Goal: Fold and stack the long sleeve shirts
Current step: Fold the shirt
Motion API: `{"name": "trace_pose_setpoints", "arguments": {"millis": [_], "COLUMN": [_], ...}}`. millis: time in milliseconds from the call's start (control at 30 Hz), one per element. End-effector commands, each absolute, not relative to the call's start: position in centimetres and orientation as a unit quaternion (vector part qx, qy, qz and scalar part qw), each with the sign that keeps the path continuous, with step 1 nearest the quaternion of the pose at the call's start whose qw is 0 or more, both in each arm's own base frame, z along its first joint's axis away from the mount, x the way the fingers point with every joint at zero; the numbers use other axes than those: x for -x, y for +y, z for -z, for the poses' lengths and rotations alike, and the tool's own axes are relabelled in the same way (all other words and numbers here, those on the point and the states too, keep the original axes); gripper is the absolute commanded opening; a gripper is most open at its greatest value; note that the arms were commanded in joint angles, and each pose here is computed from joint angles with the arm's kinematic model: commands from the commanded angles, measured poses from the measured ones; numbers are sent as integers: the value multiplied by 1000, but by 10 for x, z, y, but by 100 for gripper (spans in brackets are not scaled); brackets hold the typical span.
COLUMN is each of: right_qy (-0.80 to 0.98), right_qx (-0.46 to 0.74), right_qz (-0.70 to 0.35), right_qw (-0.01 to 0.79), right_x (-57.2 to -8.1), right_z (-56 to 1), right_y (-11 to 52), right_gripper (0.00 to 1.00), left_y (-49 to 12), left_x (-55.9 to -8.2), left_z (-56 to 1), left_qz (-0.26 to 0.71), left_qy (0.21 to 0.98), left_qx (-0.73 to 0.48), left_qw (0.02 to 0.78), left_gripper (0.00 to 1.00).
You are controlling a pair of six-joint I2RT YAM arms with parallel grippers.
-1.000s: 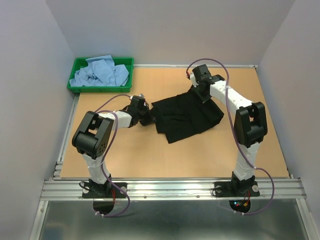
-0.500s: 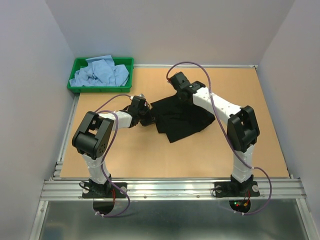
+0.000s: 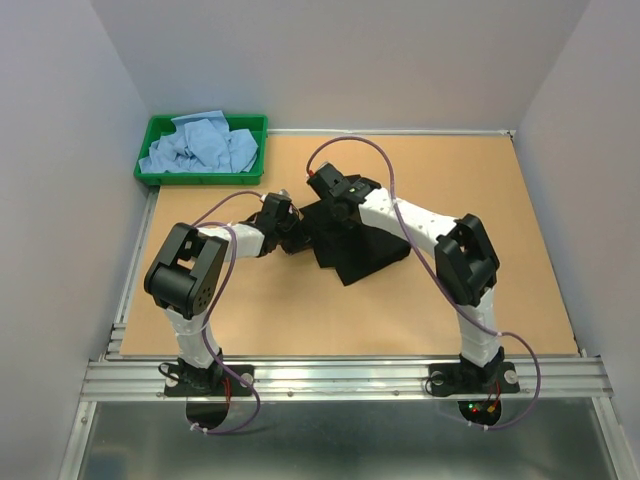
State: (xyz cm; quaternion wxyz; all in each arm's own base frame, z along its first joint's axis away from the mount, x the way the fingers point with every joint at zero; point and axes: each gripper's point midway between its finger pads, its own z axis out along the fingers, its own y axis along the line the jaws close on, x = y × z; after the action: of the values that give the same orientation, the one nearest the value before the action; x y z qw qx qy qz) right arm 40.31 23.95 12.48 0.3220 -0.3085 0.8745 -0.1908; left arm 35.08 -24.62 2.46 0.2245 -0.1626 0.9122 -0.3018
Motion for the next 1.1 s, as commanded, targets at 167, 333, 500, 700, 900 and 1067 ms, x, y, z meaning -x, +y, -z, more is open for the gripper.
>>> {"name": "trace_pose_setpoints", "arguments": {"millis": [167, 333, 500, 700, 900, 1067], "right_qy": [905, 912, 917, 922, 923, 923], "right_qx": [270, 277, 252, 228, 208, 205], "right_qz": [80, 41, -10, -46, -53, -82], "right_qw": [318, 300, 309, 310, 318, 316], "right_x": [-401, -389, -387, -386, -389, -386], "right_z": [-101, -94, -109, -112, -113, -118], "right_y": [293, 304, 321, 335, 339, 348], "right_gripper": [2, 11, 30, 43, 42, 42], "left_y": [-244, -243, -244, -243, -243, -243], "left_x": [-333, -333, -333, -331, -331, -332], "left_z": [-19, -20, -19, -18, -18, -18], "left_qz": [296, 294, 296, 296, 296, 296], "left_qy": [919, 919, 919, 919, 919, 919], "left_qx": [160, 160, 159, 160, 160, 160], "left_qw": [207, 209, 207, 205, 205, 206], "left_gripper": [0, 0, 0, 0, 0, 0]}}
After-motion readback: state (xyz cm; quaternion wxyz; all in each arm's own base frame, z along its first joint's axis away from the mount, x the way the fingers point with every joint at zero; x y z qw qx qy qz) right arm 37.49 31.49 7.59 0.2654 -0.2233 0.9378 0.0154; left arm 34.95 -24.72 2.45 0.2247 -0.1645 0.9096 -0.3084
